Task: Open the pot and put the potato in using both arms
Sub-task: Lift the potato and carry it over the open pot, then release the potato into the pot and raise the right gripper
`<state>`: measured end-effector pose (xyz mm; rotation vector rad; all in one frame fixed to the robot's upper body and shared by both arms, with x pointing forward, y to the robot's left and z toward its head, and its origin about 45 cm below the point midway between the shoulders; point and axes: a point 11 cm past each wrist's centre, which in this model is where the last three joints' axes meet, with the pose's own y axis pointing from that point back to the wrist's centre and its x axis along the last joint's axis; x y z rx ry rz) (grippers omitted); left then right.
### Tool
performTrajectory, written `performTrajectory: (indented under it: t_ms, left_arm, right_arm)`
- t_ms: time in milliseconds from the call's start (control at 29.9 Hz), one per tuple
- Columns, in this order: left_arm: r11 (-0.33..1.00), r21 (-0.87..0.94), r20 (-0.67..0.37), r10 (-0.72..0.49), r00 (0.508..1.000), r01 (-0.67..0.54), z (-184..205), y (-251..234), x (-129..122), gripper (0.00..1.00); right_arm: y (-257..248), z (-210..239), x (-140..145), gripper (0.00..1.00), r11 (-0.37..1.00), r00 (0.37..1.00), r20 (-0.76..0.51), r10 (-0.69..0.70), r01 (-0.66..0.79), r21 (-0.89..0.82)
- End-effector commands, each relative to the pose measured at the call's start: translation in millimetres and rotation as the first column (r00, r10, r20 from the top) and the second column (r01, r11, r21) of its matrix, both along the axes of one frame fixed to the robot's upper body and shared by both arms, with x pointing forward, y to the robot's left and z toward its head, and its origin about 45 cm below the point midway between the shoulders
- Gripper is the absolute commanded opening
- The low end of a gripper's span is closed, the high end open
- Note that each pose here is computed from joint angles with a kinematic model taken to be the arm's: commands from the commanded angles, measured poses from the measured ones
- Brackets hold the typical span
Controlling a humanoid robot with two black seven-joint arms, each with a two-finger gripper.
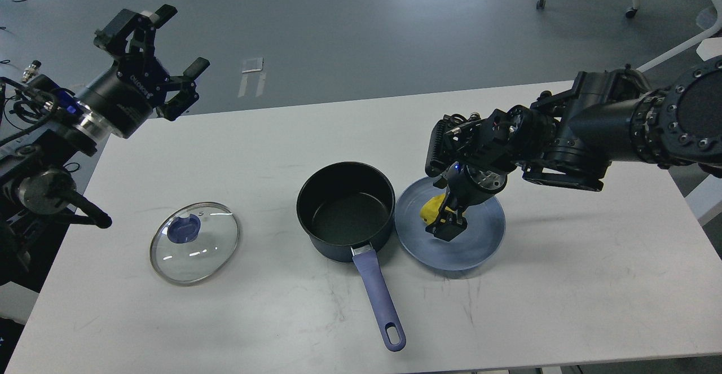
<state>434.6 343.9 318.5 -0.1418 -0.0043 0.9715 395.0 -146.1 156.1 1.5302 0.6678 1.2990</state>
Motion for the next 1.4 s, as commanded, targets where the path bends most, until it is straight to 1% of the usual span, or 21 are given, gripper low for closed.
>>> performTrajectory:
  t_ms: [0, 33, 134, 201, 234, 301, 368, 401, 435, 468, 569, 602, 702, 836, 903, 936, 1037, 1104, 1137, 1304, 1371]
  left_arm:
    - [1.000, 0.002, 0.000, 0.002, 1.000, -0.002, 0.2, 1.3, -0.3, 0.98]
    - [1.000, 0.002, 0.000, 0.002, 1.000, -0.002, 0.2, 1.3, -0.3, 0.98]
    - [1.000, 0.003, 0.000, 0.002, 1.000, -0.002, 0.4, 1.1, -0.2, 0.98]
    - [1.000, 0.003, -0.001, 0.002, 1.000, -0.002, -0.3, 1.3, -0.4, 0.98]
    - [1.000, 0.002, 0.000, 0.002, 1.000, -0.002, 0.2, 1.3, -0.3, 0.98]
    - [1.000, 0.002, 0.000, 0.002, 1.000, -0.002, 0.2, 1.3, -0.3, 0.98]
    - [1.000, 0.003, 0.000, 0.004, 1.000, -0.004, 0.4, 2.0, -0.4, 0.98]
    - [1.000, 0.004, 0.001, 0.005, 1.000, -0.005, 0.7, 2.7, -0.5, 0.98]
    - [1.000, 0.004, 0.001, 0.005, 1.000, -0.005, 0.7, 2.7, -0.5, 0.98]
    - [1.000, 0.004, 0.001, 0.005, 1.000, -0.005, 0.7, 2.7, -0.5, 0.98]
    - [1.000, 0.004, 0.001, 0.005, 1.000, -0.005, 0.7, 2.7, -0.5, 0.98]
    - [1.000, 0.004, 0.001, 0.005, 1.000, -0.005, 0.7, 2.7, -0.5, 0.98]
    - [1.000, 0.004, 0.001, 0.005, 1.000, -0.005, 0.7, 2.7, -0.5, 0.98]
    - [1.000, 0.004, 0.001, 0.005, 1.000, -0.005, 0.7, 2.7, -0.5, 0.98]
    - [1.000, 0.003, 0.002, 0.003, 1.000, -0.003, 1.1, 1.8, -0.1, 0.98]
    - [1.000, 0.003, 0.002, 0.003, 1.000, -0.003, 1.1, 1.8, -0.1, 0.98]
    - [1.000, 0.002, 0.003, 0.004, 1.000, -0.004, 1.6, 1.9, 0.0, 0.98]
    - [1.000, 0.001, 0.004, 0.004, 1.000, -0.004, 2.3, 2.1, -0.1, 0.98]
    - [1.000, 0.000, 0.004, 0.003, 1.000, -0.003, 2.1, 1.5, 0.0, 0.98]
    - [1.000, 0.000, 0.004, 0.001, 1.000, -0.001, 2.1, 1.0, -0.1, 0.98]
    - [1.000, 0.001, 0.005, 0.004, 1.000, -0.004, 2.3, 2.1, -0.1, 0.98]
  right_arm:
    - [-3.3, -1.8, -1.7, 0.98, 1.000, 1.000, -0.007, -0.002, 0.002, -0.007]
    - [-3.3, -1.8, -1.7, 0.98, 1.000, 1.000, -0.007, -0.002, 0.002, -0.007]
    - [-6.4, -3.1, -2.5, 0.91, 1.000, 1.000, -0.008, 0.001, -0.002, -0.020]
    - [-6.5, -3.4, -2.9, 0.85, 1.000, 1.000, -0.009, 0.003, -0.003, -0.020]
    - [-6.3, -3.4, -3.4, 0.80, 1.000, 1.000, -0.009, 0.004, -0.004, -0.014]
    - [-5.0, -3.7, -4.5, 0.74, 1.000, 1.000, -0.008, 0.011, -0.011, -0.006]
    - [-7.3, 0.2, -1.9, 0.62, 1.000, 1.000, 0.002, 0.009, -0.009, 0.003]
    - [-10.0, 5.1, 1.3, 0.52, 1.000, 1.000, 0.012, 0.003, -0.003, 0.005]
    - [-11.7, 9.5, 2.0, 0.48, 1.000, 1.000, 0.014, 0.000, -0.001, 0.011]
    - [-11.8, 9.5, 2.0, 0.48, 1.000, 1.000, 0.014, 0.000, -0.001, 0.011]
    - [-17.7, 30.0, 3.6, 0.29, 1.000, 1.000, 0.019, -0.011, 0.010, 0.029]
    - [-18.5, 34.7, 3.9, 0.28, 0.999, 1.000, 0.020, -0.016, 0.015, 0.037]
    - [-9.8, 69.0, 10.2, 0.28, 0.993, 0.998, 0.045, -0.037, 0.031, 0.117]
    - [13.5, 117.5, 20.9, 0.29, 0.962, 0.993, 0.061, -0.105, 0.086, 0.259]
    - [28.2, 122.7, 20.8, 0.29, 0.951, 0.993, 0.049, -0.112, 0.092, 0.294]
    - [28.3, 122.7, 20.8, 0.29, 0.951, 0.993, 0.049, -0.112, 0.092, 0.294]
    - [63.0, 118.3, 11.1, 0.34, 0.923, 0.994, -0.012, -0.107, 0.104, 0.371]
    - [85.5, 103.2, -2.0, 0.38, 0.908, 0.992, -0.081, -0.100, 0.124, 0.400]
    - [90.3, 98.4, -5.3, 0.38, 0.909, 0.991, -0.092, -0.093, 0.122, 0.399]
    - [96.0, 64.6, -8.6, 0.40, 0.907, 0.986, -0.125, -0.108, 0.149, 0.393]
    - [93.4, 60.1, -7.5, 0.42, 0.904, 0.984, -0.129, -0.119, 0.161, 0.395]
